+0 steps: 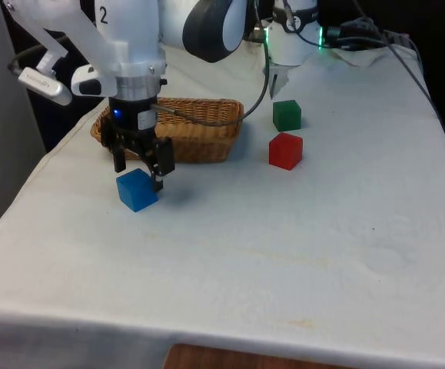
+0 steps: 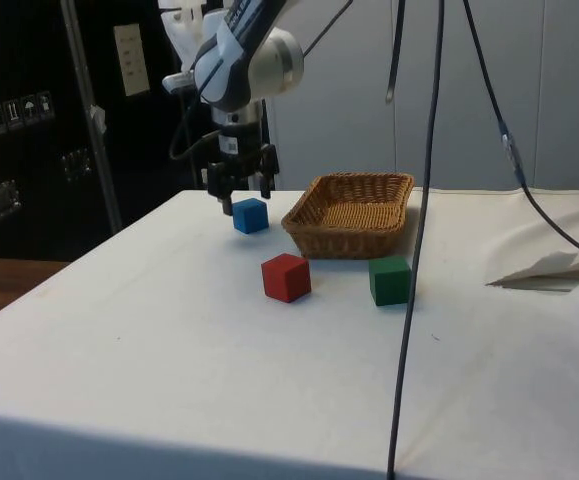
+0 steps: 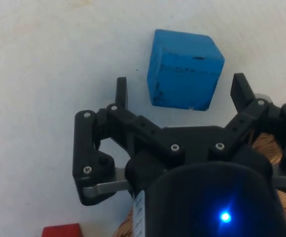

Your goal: Pick up the blue cube and place it into the basket.

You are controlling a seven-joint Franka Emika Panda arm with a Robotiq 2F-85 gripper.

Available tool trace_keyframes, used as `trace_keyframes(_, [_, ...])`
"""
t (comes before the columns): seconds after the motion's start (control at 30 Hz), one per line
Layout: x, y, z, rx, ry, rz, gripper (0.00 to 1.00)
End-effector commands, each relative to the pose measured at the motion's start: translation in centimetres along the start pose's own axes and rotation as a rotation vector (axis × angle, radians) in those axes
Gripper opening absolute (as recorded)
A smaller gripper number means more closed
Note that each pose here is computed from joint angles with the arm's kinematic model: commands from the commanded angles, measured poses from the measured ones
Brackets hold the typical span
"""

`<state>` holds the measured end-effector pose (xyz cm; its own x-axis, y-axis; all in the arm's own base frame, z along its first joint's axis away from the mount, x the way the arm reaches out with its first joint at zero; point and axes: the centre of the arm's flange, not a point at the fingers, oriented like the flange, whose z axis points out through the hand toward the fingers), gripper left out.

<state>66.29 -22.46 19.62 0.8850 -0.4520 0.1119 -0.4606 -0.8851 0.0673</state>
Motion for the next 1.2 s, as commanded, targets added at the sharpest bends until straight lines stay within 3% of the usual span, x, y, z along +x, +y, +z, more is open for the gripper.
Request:
trace_keyframes(0.0, [0.1, 0.0, 0.3, -0.007, 0.005, 0.012, 1.00])
trace_keyframes(0.37, [0.4, -0.2, 1.3, -0.013, 0.008, 0.065, 1.00])
trace_keyframes(0.4, [0.3, -0.3, 1.1, -0.009, 0.002, 0.055, 1.00])
trace_keyframes(0.53, [0.3, -0.1, 1.4, -0.018, 0.004, 0.084, 1.00])
trace_keyframes(1.13, [0.4, 0.3, 1.6, -0.027, 0.001, 0.131, 1.00])
trace_keyframes(1.17, [0.4, 0.3, 1.6, -0.026, 0.002, 0.134, 0.89])
